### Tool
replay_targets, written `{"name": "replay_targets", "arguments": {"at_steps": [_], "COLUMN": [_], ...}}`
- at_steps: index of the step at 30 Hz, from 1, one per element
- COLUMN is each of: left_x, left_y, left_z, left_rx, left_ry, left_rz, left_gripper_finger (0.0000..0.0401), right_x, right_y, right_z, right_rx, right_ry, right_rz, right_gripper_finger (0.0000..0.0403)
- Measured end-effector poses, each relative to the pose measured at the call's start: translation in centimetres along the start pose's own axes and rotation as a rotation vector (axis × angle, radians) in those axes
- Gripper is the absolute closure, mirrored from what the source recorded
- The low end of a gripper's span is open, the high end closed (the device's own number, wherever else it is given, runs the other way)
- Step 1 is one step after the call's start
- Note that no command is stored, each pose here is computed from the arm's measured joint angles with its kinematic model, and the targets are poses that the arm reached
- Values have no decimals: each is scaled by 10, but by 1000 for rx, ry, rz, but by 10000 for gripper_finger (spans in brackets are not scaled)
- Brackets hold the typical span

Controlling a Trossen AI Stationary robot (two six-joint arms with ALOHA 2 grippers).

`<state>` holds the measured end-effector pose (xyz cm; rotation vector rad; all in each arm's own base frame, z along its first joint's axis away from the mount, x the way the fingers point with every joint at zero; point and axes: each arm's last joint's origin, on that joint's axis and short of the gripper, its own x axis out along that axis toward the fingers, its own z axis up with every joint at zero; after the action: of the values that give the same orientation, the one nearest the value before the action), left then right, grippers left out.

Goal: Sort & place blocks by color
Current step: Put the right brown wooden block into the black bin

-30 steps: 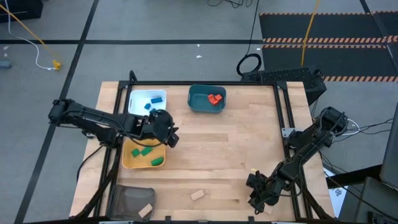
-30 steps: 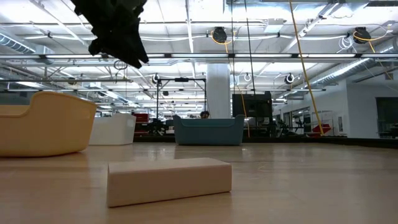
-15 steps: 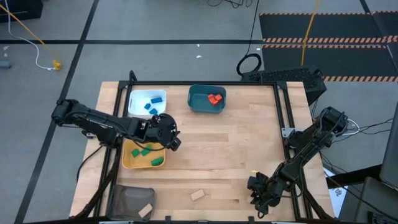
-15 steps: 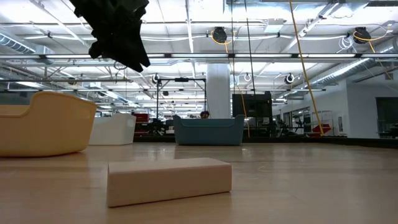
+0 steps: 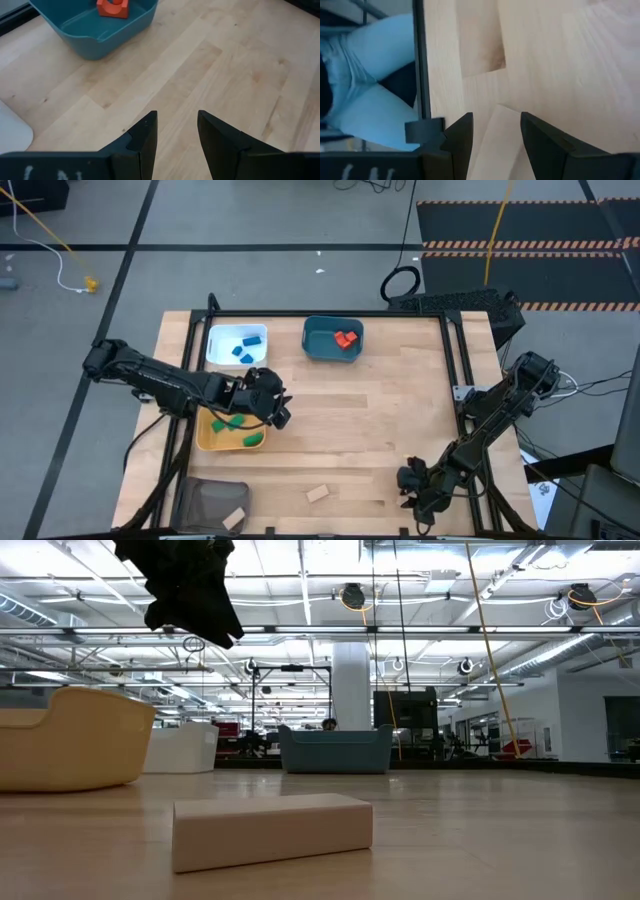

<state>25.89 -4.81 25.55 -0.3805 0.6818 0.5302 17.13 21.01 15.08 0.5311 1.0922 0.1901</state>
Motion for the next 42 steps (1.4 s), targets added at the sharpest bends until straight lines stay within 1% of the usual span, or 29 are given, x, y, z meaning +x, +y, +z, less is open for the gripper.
{"name": "replay_targets", "arguments": {"at_steps": [6,8,13,16,21,23,33,38,39,42], "left_x": [0,0,0,0,0,0,0,0,0,0], "left_y": [0,0,0,0,0,0,0,0,0,0], "left_z": [0,0,0,0,0,0,0,1,0,0], "left_rx": [-8,-15,-16,-20,-28,-36,-54,-67,-69,-76], "left_ry": [0,1,0,0,0,0,-14,-18,-18,-18], "left_rz": [0,-1,-1,-1,-1,-1,13,17,17,17], "left_gripper_finger": [258,258,258,258,258,258,258,258,258,258], "right_x": [0,0,0,0,0,0,0,0,0,1], "right_y": [0,0,0,-1,-1,-1,-2,-2,-3,-5], "right_z": [0,0,0,1,1,2,4,3,4,8], "right_rx": [148,176,159,119,151,138,152,121,129,220], "right_ry": [3,3,3,-31,-43,-45,-47,-61,-77,-60], "right_rz": [1,1,1,-14,-18,-19,-21,-28,-35,-30], "right_gripper_finger": [248,248,248,248,248,248,248,248,248,248]}}
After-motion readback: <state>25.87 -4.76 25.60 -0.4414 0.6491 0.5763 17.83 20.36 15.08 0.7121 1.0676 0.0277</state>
